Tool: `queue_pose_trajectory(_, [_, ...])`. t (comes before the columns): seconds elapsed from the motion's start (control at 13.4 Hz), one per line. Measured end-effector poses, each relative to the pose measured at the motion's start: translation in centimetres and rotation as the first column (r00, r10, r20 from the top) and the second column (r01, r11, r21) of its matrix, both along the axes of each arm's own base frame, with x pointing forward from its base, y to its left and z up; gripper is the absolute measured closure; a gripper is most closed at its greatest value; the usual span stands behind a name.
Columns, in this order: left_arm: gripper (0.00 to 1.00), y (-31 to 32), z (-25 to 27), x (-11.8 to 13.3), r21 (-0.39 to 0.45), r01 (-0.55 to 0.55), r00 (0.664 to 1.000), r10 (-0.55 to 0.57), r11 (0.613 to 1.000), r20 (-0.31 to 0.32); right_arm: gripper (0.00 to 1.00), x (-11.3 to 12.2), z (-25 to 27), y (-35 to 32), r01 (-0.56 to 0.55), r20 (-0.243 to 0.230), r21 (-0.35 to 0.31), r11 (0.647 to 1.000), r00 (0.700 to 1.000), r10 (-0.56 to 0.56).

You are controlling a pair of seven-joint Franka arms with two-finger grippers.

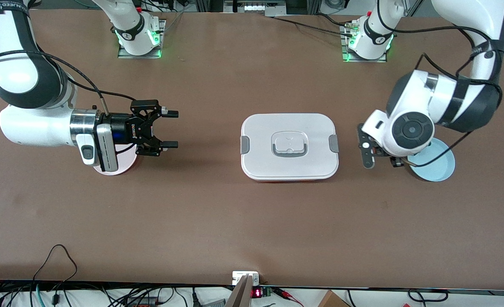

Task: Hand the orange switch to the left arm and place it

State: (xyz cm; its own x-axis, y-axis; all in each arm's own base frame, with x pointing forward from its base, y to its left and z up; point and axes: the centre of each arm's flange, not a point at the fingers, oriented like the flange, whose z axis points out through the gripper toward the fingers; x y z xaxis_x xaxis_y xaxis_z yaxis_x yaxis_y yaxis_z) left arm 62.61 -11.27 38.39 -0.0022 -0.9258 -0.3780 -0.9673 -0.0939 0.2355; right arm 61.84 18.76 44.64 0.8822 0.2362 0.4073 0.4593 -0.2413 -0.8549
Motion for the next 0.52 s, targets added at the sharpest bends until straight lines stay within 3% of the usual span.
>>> queue_pose_trajectory(0.15, [0.59, 3.9, -1.9, 1.3, -0.01, 0.083, 0.996, -0.083, 0.997, -0.021, 0.0, 0.0, -1.0, -0.8, 0.031, -0.128, -0.127, 0.991, 0.991, -0.048])
queue_pose_trajectory(0.3, [0.59, 9.1, -4.0, 2.1, -0.016, 0.112, 0.993, -0.113, 0.994, -0.036, 0.0, 0.4, -2.5, -2.0, 0.068, -0.227, -0.294, 0.953, 0.964, -0.139])
queue_pose_trajectory(0.45, [0.59, 14.1, -6.4, 2.3, -0.022, 0.118, 0.993, -0.118, 0.993, -0.023, 0.0, 0.7, -3.8, -2.8, 0.094, -0.275, -0.425, 0.9, 0.934, -0.227])
queue_pose_trajectory(0.52, [0.59, 16.3, -7.9, 2.1, -0.024, 0.129, 0.992, -0.129, 0.991, -0.002, 0.0, 0.6, -4.3, -3.4, 0.085, -0.282, -0.515, 0.853, 0.923, -0.262])
